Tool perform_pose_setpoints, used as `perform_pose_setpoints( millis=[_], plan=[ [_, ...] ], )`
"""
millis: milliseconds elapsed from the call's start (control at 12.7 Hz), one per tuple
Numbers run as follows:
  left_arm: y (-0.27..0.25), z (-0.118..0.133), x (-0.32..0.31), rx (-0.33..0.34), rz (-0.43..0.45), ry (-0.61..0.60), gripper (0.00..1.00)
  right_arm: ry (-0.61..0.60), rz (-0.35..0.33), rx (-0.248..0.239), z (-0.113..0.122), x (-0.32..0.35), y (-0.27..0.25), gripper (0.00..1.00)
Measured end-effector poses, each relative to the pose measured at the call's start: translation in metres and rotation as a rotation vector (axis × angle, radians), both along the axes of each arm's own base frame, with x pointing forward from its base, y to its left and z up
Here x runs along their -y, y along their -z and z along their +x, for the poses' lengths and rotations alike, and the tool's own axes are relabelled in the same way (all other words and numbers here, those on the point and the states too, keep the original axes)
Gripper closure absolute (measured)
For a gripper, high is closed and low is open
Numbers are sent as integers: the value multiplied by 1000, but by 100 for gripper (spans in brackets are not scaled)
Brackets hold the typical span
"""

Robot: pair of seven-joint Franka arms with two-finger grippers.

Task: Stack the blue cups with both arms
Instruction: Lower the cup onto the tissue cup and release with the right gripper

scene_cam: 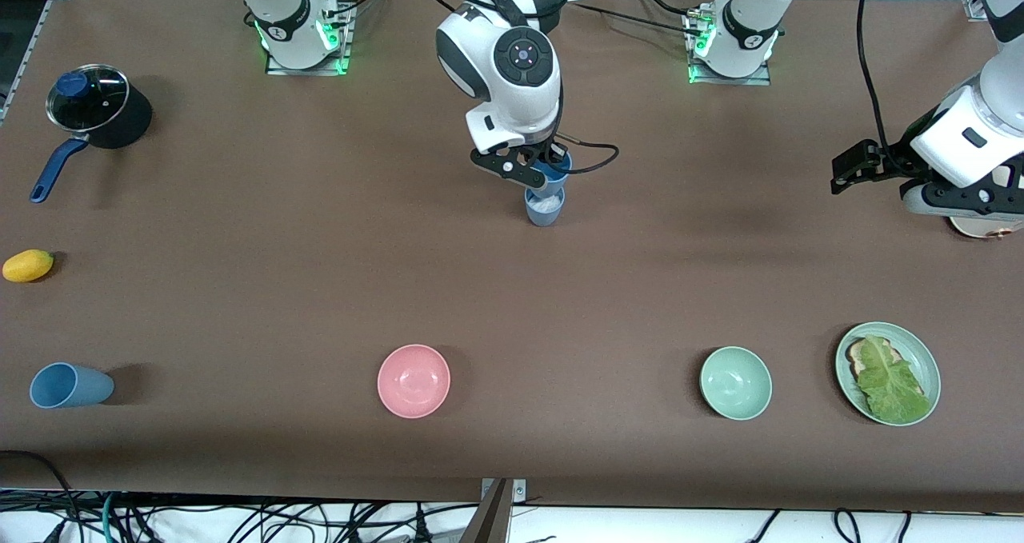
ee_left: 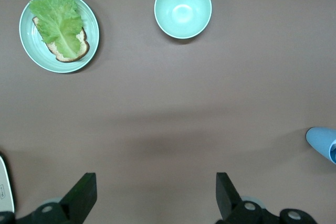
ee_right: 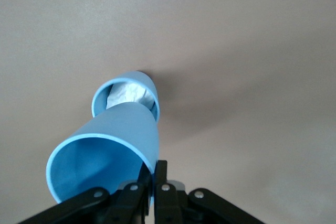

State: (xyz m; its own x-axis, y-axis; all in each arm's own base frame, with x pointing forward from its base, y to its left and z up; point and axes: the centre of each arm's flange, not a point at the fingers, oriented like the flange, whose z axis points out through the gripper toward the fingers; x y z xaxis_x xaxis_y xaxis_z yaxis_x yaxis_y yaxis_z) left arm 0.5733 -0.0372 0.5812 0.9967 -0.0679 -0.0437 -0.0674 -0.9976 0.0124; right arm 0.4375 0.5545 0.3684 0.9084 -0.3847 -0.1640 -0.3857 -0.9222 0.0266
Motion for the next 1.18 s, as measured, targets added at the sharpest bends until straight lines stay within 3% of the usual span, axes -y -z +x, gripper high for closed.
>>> perform_pose_setpoints(
  millis=[393,551,944,1180],
  plan=[
    [0,-2,20,-1,-2,35,0,3,0,3,2,1,0,95],
    [0,-2,19,-3,-2,34,0,13,3,12,8,4,-3,90],
    [1,-4,16,-21,0,29,0,39,8,33,24,13,-12,37],
    [1,-4,15,-23,0,28,0,45,12,53,51,38,-24,3]
  ],
)
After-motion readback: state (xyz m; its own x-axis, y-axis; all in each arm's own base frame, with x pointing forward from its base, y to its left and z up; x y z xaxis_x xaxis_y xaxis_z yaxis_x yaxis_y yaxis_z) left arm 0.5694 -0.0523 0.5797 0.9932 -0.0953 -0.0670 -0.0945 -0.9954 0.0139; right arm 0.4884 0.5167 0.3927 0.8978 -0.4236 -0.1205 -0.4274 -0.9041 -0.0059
